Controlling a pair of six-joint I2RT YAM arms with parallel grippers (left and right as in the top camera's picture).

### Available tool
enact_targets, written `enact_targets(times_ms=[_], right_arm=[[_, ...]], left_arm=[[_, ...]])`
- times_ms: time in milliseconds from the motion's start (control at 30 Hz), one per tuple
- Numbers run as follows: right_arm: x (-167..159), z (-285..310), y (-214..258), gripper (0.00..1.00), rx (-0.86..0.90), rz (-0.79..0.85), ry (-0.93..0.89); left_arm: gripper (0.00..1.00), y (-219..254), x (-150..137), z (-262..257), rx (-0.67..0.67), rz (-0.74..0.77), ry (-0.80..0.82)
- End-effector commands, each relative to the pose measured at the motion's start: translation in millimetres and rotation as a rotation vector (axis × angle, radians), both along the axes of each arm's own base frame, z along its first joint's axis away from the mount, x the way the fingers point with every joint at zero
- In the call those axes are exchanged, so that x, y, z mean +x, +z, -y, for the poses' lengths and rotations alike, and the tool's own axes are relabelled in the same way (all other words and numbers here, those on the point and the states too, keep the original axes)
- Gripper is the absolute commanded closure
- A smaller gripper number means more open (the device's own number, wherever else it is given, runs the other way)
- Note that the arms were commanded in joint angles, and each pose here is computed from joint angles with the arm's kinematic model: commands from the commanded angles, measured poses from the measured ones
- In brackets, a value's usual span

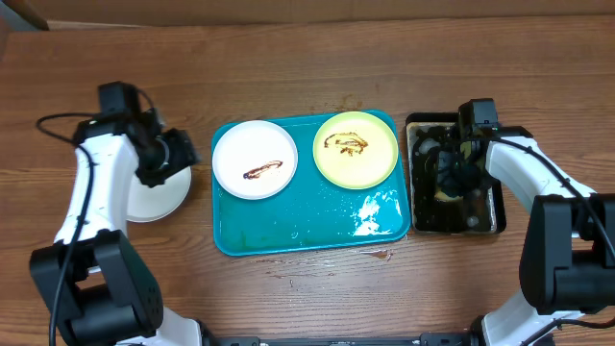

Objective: Clean dirty plates on tray and stack at the side

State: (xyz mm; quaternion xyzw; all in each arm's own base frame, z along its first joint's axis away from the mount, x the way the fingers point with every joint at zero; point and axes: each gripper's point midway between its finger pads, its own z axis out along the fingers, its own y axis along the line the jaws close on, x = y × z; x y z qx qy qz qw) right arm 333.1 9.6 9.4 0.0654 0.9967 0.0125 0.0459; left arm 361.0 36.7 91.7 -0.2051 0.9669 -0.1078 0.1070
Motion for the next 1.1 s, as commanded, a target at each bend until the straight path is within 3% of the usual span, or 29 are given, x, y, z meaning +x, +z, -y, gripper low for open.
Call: enact_targets(times_ms=[0,233,467,800,1067], right_arm=[[17,-1,27,0.96,0.014,0.043,-0.003],[34,-1,74,0.96,0.014,0.087,-0.003],[13,-3,38,0.96,0.024,0.031,-0.005],[1,-4,-15,0.96,0.042,0.091,-0.062],[26,-7,42,0.96,0.065,0.138,-0.074]], left_arm=[[0.34,4,7,18,-0.006,0.022,-0.103],[0.34,2,-1,27,-0.013,-0.013,-0.124],[0.3,1,-4,31,-0.015,-0.025,-0.135],[0.24,-7,-11,43,-0.015,-0.047,-0.19],[0.29,-8,-13,43,-0.01,-0.057,-0.189]])
